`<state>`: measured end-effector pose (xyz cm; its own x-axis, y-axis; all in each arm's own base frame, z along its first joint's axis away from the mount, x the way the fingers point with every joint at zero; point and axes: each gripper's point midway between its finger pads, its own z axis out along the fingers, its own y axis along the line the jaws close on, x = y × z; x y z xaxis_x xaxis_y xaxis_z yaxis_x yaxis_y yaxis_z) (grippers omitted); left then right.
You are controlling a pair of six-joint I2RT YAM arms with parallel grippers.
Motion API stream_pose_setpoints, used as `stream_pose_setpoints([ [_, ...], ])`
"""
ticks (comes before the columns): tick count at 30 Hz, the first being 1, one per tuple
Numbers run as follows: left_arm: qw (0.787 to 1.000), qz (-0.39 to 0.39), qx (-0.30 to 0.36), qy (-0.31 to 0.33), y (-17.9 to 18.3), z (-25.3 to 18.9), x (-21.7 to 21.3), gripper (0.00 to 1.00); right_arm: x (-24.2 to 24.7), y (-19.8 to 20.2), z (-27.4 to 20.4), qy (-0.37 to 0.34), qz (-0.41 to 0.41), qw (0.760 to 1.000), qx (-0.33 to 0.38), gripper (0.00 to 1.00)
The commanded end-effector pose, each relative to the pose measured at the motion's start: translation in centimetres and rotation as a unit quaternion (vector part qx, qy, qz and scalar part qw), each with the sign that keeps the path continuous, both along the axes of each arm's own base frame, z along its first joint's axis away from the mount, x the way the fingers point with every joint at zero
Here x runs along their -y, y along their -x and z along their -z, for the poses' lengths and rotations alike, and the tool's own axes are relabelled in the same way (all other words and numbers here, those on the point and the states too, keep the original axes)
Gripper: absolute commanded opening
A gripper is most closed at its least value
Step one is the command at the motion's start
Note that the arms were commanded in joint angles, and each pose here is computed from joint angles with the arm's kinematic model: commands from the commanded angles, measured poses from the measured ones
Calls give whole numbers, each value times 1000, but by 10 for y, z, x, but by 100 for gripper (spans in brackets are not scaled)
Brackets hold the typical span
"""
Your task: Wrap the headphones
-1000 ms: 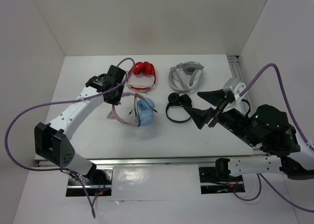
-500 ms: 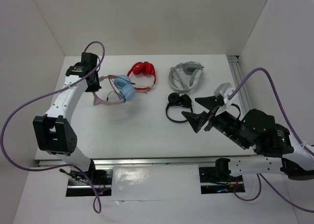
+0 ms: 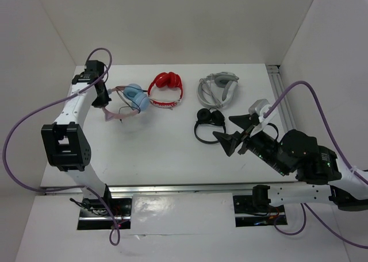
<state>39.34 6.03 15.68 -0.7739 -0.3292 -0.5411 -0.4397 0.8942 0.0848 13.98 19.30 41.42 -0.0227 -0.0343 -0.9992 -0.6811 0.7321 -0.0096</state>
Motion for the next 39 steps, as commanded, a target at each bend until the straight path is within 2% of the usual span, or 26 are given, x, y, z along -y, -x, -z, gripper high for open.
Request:
stream_pose_setpoints([
  [1, 999, -28, 42, 20, -22, -15, -6, 0, -1, 1, 2, -9, 1, 1000, -7, 74],
  [10, 994, -78, 67, 23, -15, -1, -26, 0, -3, 1, 6, -21, 1, 1000, -9, 74],
  [19, 988, -94, 116, 39, -50, -35, -35, 0, -11, -2, 10, -5, 6, 1000, -11, 74],
  [23, 986, -108, 127, 15, -57, -50, -50, 0, -11, -4, 21, 4, 16, 1000, -12, 75],
  [27, 990, -102, 94, 20, -47, 9, -47, 0, -13, -2, 24, 2, 7, 1000, -12, 75],
  [31, 999, -36, 18, 21, -43, 77, -18, 0, -16, 1, 22, -6, -5, 1000, -16, 75],
  [34, 999, 4, -46, 4, -36, 110, 4, 0, -22, 0, 26, 4, -5, 1000, -17, 75],
  [39, 994, 28, -99, 29, -12, 142, 27, 0, -23, 2, 27, 1, -10, 1000, -21, 75],
])
